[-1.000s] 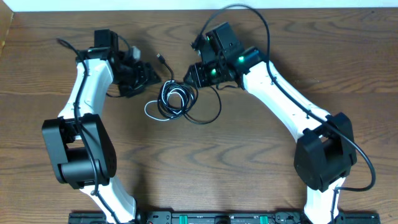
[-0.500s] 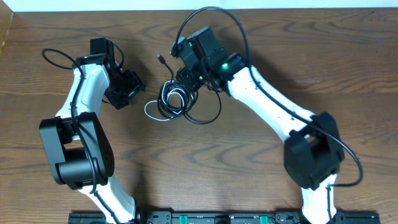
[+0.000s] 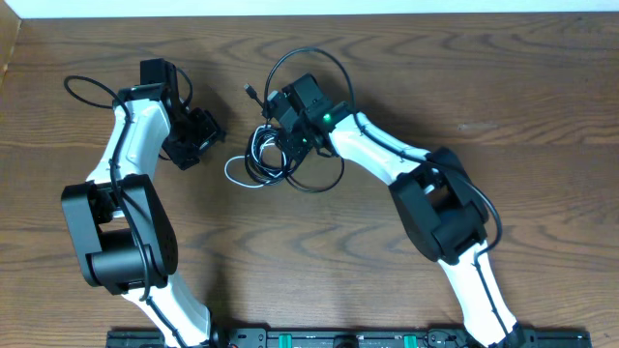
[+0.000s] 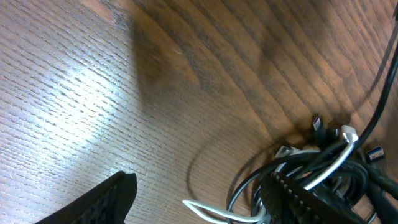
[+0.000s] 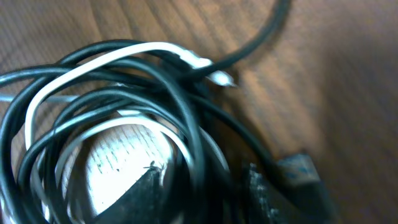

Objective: Untangle cables

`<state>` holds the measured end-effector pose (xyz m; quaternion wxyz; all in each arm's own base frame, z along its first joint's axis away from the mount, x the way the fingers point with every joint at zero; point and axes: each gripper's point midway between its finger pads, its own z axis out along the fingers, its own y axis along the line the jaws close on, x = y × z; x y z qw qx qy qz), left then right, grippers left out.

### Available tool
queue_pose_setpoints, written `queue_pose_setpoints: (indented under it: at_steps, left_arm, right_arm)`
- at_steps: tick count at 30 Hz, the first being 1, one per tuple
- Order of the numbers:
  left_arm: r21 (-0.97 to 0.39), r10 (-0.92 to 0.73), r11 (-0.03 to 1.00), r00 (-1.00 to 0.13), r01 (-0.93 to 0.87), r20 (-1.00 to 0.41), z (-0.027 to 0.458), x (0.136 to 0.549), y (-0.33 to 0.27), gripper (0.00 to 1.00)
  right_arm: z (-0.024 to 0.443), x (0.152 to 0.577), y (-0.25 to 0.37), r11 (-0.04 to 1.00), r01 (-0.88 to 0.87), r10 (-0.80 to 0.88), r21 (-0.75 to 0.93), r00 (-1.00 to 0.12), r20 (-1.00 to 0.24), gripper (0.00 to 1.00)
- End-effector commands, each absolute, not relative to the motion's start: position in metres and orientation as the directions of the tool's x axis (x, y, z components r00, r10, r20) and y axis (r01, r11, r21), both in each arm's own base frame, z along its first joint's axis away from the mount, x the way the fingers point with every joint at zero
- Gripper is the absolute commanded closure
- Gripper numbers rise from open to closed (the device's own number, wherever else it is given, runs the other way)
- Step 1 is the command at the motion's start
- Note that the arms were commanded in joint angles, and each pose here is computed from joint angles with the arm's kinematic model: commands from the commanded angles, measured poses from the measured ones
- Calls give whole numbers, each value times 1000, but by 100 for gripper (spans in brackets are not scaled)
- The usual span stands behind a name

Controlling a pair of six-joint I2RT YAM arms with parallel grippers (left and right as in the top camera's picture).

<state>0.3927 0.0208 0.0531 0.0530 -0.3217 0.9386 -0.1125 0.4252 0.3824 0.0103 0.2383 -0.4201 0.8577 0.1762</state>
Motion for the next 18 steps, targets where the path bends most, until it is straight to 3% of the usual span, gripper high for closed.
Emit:
queue_pose_setpoints:
  at_steps: [1,5,10,18]
  left_arm:
    - [-228,-622,766,-783,-601,-23,48,391,23,31]
    - [-228,-622,766,-783,-601,-24,48,392,23,31]
    - [-229,-621,766,-783,-600,-26,48,392,23,31]
    - [-229,-621,766,-783,-600,-26,48,392,23,31]
  right_arm:
    - [-8,421,385,576,-811,-655,106,-535,-533,71]
    - [-13,419,385,575,-811,-658,109,-538,-526,99]
    - [18,428,390,572,-815,-633,89,-508,-585,99]
    - [130,449,396,548,-835,-570,-50,-329,-753,99]
